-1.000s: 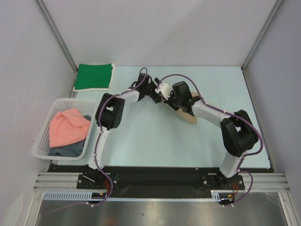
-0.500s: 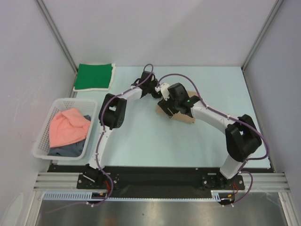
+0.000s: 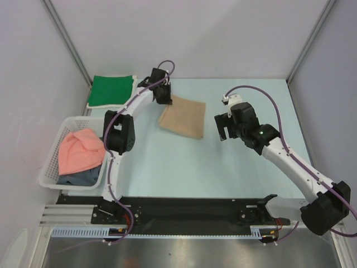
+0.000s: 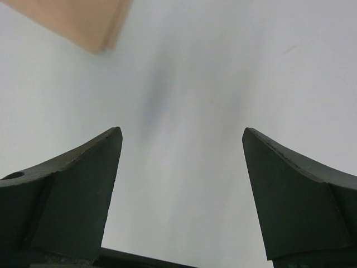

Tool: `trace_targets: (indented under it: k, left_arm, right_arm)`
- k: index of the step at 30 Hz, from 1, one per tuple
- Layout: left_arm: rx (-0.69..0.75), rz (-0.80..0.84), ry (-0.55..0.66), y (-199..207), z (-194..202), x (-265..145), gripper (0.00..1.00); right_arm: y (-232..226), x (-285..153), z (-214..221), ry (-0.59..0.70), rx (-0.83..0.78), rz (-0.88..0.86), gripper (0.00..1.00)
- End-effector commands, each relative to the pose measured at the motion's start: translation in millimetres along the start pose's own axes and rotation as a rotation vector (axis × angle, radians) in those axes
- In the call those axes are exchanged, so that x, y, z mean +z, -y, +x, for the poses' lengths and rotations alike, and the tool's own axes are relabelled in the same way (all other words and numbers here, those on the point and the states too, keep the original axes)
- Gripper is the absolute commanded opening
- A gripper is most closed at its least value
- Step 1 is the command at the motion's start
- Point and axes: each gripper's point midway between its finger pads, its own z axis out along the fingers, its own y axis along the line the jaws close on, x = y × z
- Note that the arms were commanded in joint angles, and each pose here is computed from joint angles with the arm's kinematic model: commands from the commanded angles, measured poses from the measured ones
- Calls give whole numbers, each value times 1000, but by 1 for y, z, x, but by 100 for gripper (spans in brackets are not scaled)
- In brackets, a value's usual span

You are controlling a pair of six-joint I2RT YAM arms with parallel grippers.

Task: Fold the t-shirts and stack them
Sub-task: Neatly place the folded tshirt to the corner

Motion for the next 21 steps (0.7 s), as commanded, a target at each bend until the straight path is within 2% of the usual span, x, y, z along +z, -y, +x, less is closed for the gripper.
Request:
trace_targets:
  k: [1,5,6,14,21]
  left_arm:
    - [182,-122,182,-27,-77,-78,0]
    - [216,-153,242,-48,-111,-98,0]
    - [256,-184,292,-50,-131,-114,0]
    - [432,-344,381,-70,-167,-164,0]
    - [538,-332,445,-77,-190,-190,0]
  right_arm:
    - [-13,9,25,-69,49,-40,94]
    - [-19,9,21,-39,61,-71,94]
    - [-19,9,20,-35,49,-72,94]
    - [-23,18,5,-35,10,-83,95]
    - [-48,37,9,-71,-8,-130,95]
